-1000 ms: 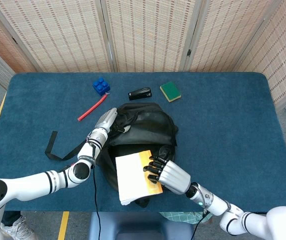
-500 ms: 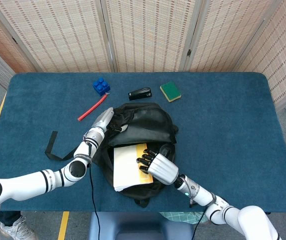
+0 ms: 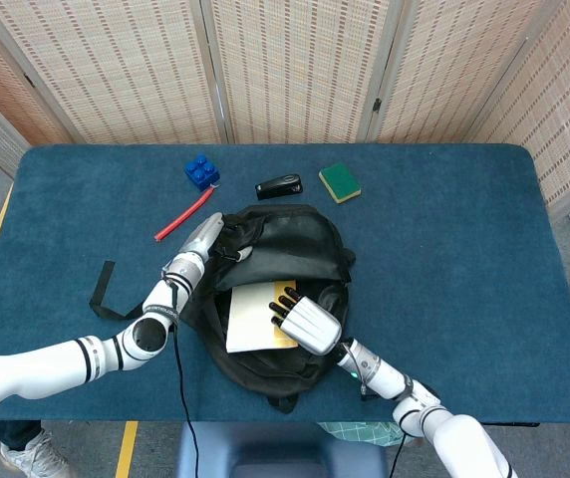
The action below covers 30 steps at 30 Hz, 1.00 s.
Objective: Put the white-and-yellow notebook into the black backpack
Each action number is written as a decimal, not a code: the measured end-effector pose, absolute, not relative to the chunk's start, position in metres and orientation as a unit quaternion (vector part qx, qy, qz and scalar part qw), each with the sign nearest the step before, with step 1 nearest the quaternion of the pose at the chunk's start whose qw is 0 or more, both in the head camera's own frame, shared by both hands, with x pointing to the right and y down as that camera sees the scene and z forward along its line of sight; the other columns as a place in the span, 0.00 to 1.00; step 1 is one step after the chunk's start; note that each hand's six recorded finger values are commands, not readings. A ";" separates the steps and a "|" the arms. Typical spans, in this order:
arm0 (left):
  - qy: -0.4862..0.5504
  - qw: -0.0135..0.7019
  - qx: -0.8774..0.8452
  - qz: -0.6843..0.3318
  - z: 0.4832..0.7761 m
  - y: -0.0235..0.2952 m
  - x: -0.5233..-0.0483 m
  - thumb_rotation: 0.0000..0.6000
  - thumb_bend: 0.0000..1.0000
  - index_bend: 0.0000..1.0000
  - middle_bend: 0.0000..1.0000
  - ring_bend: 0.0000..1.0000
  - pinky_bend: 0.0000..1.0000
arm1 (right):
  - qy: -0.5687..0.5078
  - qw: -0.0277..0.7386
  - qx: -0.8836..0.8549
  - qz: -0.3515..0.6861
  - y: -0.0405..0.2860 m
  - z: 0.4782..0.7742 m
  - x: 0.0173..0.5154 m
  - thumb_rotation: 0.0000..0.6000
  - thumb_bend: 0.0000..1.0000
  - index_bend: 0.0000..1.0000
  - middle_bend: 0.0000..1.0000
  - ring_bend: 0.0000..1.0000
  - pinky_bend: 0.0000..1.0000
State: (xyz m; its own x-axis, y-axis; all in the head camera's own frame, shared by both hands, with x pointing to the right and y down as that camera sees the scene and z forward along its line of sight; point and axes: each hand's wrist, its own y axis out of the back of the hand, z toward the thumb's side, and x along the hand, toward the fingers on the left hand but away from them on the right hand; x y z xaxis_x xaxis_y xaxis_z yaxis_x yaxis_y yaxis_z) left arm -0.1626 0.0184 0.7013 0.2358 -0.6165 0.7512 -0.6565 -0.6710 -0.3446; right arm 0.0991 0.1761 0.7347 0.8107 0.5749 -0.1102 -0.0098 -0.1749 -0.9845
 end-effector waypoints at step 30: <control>-0.395 0.016 0.793 0.464 0.702 0.027 -0.159 1.00 0.50 0.60 0.29 0.24 0.01 | -0.207 0.626 -0.689 0.301 0.171 0.735 0.105 1.00 0.17 0.00 0.09 0.14 0.05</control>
